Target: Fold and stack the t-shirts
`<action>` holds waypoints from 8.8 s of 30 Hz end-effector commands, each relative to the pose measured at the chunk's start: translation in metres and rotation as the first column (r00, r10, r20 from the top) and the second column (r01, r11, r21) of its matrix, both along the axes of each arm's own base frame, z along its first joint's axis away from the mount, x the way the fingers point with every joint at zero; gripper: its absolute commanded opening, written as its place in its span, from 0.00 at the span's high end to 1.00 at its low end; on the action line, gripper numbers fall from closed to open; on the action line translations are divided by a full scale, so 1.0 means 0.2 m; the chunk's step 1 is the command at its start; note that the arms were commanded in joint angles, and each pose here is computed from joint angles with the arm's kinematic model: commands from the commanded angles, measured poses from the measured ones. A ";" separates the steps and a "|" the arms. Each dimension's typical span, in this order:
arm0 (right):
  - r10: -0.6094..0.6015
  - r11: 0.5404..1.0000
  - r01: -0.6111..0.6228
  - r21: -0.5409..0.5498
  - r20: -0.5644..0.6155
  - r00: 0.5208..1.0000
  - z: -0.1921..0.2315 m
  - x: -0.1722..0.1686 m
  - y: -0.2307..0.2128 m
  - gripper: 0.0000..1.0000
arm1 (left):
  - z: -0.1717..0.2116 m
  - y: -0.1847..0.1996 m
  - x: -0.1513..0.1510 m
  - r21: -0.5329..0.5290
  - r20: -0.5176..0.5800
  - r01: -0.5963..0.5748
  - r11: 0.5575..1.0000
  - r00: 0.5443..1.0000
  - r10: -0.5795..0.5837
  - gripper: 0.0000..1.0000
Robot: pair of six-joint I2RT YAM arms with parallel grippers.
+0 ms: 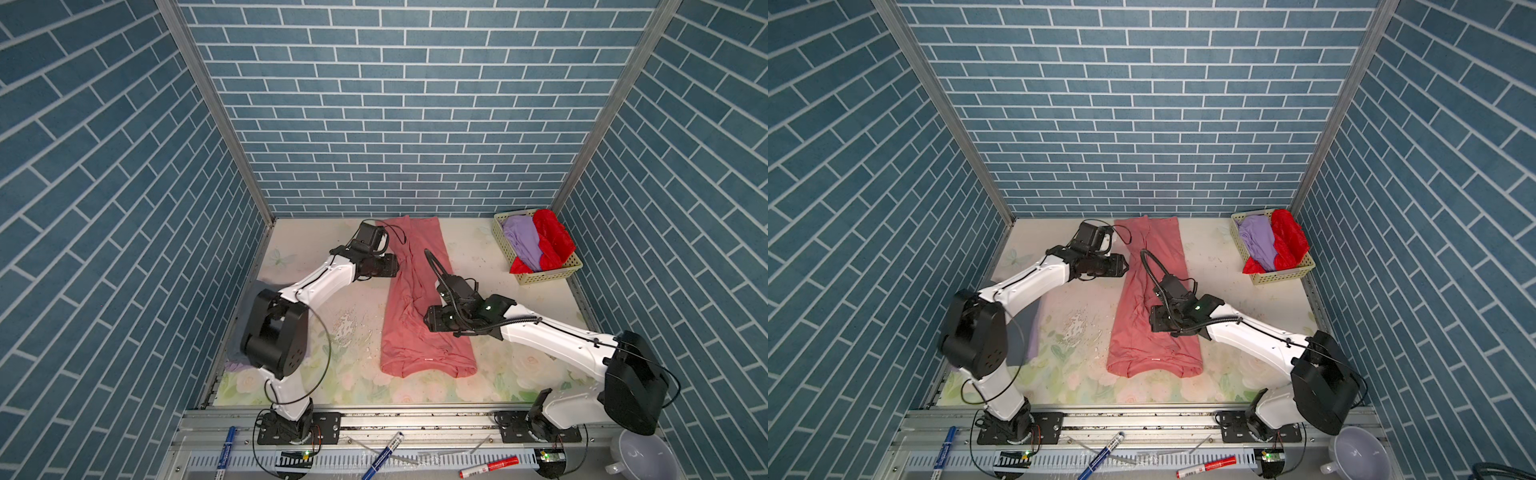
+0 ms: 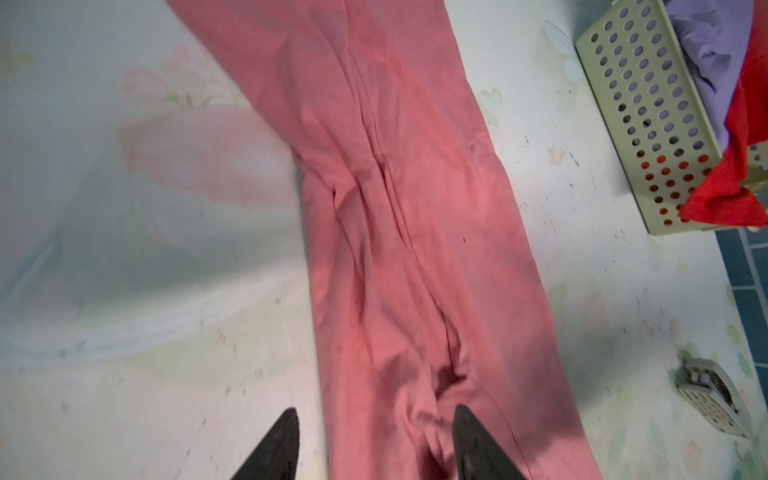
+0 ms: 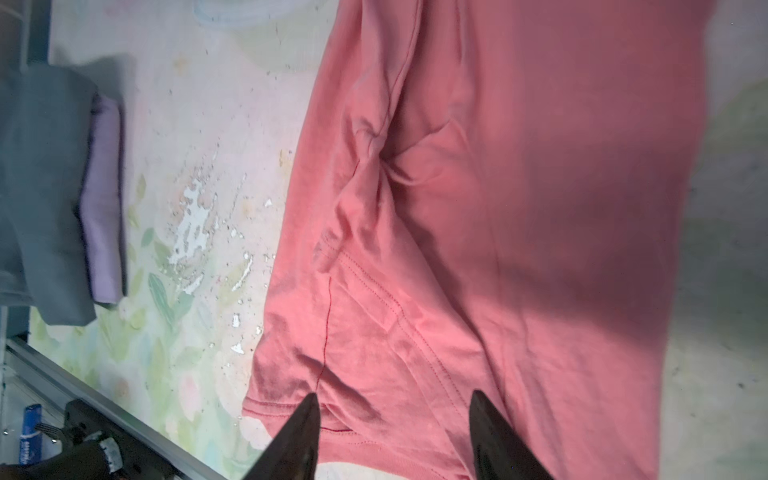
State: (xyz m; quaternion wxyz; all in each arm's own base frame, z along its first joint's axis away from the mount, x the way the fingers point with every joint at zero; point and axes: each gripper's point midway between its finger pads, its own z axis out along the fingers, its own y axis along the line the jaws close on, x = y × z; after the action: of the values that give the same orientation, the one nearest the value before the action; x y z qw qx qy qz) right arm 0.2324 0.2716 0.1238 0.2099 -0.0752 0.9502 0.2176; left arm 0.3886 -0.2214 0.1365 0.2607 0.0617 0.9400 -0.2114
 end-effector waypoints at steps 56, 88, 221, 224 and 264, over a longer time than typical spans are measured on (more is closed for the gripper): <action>-0.175 0.933 0.166 0.318 0.000 0.984 0.14 0.06 -0.15 1.00 | -0.13 -0.13 -0.97 -0.360 -0.335 -0.058 0.931 0.940 -0.071 1.00; -0.351 0.831 0.287 0.477 0.049 0.935 0.23 1.24 -0.22 0.39 | 0.06 0.20 0.45 -0.503 -0.109 -0.267 0.822 0.963 0.246 0.50; -0.328 0.842 0.300 0.448 -0.016 0.945 -0.06 1.43 0.22 0.55 | -0.07 -0.13 0.51 -0.500 -0.170 -0.188 0.845 0.978 0.117 0.36; -0.325 0.852 0.306 0.425 -0.031 0.945 -0.17 1.47 0.24 0.55 | -0.12 -0.16 0.57 -0.513 -0.177 -0.190 0.837 0.978 0.113 0.36; -0.482 0.839 0.414 0.353 0.129 0.867 -0.01 1.28 -0.21 0.33 | -0.35 0.29 0.37 -0.358 -0.271 -0.326 0.875 0.933 0.236 0.34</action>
State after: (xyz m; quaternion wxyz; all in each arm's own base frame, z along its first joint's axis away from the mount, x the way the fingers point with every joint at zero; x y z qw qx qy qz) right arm 0.5143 0.2300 0.1531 0.4212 0.1205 0.8530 0.2835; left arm 0.4871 -0.1610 0.0970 0.2355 -0.1567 0.8761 -0.3904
